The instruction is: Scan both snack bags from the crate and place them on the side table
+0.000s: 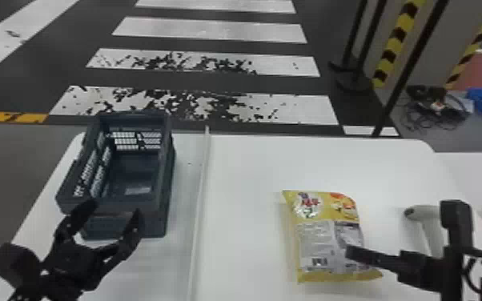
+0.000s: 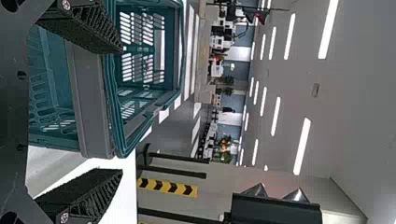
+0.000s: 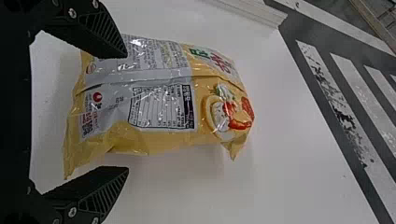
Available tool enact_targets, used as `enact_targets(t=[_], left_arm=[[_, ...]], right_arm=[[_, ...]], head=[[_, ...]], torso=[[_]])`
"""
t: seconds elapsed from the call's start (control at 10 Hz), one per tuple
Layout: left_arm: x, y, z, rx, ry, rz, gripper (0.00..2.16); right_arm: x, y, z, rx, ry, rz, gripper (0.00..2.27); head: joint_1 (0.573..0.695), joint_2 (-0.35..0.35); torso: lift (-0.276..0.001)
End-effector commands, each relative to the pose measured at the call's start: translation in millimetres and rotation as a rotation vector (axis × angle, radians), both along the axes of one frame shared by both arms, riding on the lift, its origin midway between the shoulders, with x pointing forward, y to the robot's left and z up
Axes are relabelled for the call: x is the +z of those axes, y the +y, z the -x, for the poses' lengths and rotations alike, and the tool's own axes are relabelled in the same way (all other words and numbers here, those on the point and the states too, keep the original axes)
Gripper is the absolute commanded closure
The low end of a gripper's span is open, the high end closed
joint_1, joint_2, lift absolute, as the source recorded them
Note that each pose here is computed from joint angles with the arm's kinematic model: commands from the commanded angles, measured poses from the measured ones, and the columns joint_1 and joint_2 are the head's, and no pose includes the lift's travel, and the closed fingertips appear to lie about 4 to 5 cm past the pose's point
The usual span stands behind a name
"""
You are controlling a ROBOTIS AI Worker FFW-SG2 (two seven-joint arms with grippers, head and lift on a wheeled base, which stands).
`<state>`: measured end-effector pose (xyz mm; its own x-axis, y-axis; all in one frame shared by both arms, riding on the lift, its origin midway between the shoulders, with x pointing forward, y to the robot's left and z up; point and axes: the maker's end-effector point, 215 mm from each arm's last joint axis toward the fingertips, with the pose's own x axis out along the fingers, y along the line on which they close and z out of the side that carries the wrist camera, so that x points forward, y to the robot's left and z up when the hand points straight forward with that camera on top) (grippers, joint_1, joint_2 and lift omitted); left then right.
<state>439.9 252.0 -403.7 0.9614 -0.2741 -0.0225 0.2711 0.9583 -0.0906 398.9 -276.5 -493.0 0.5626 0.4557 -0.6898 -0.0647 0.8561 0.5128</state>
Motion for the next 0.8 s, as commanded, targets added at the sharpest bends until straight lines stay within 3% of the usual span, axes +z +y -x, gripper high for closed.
enact_targets(t=[0.0,0.2,0.3,0.4,0.5,0.7], left_arm=[[-1,0,0.1,0.000,0.001,0.000,0.08],[-1,1,-0.4,0.001,0.001,0.001,0.08],[-1,1,-0.2,0.002,0.003,0.001,0.08],[-1,1,-0.2,0.002,0.003,0.001,0.08],[-1,1,-0.3,0.003,0.003,0.001,0.08],[-2,1,-0.2,0.001,0.003,-0.001,0.08]], right_arm=[[-9,-1,-2,0.005,0.023,-0.007,0.14],[-16,7,-2,0.024,0.043,-0.053,0.18],[-20,6,-2,0.030,0.048,-0.050,0.43],[-17,6,-5,0.044,0.029,-0.051,1.26],[-21,3,-1,0.037,0.053,-0.042,2.25],[-22,0,4,0.041,0.067,-0.043,2.25]], head=[[0.695,-0.035],[0.695,-0.029],[0.695,-0.024],[0.695,-0.022],[0.695,-0.021],[0.695,-0.028]], torso=[[-0.095],[-0.095],[-0.095],[-0.095],[-0.095],[-0.095]])
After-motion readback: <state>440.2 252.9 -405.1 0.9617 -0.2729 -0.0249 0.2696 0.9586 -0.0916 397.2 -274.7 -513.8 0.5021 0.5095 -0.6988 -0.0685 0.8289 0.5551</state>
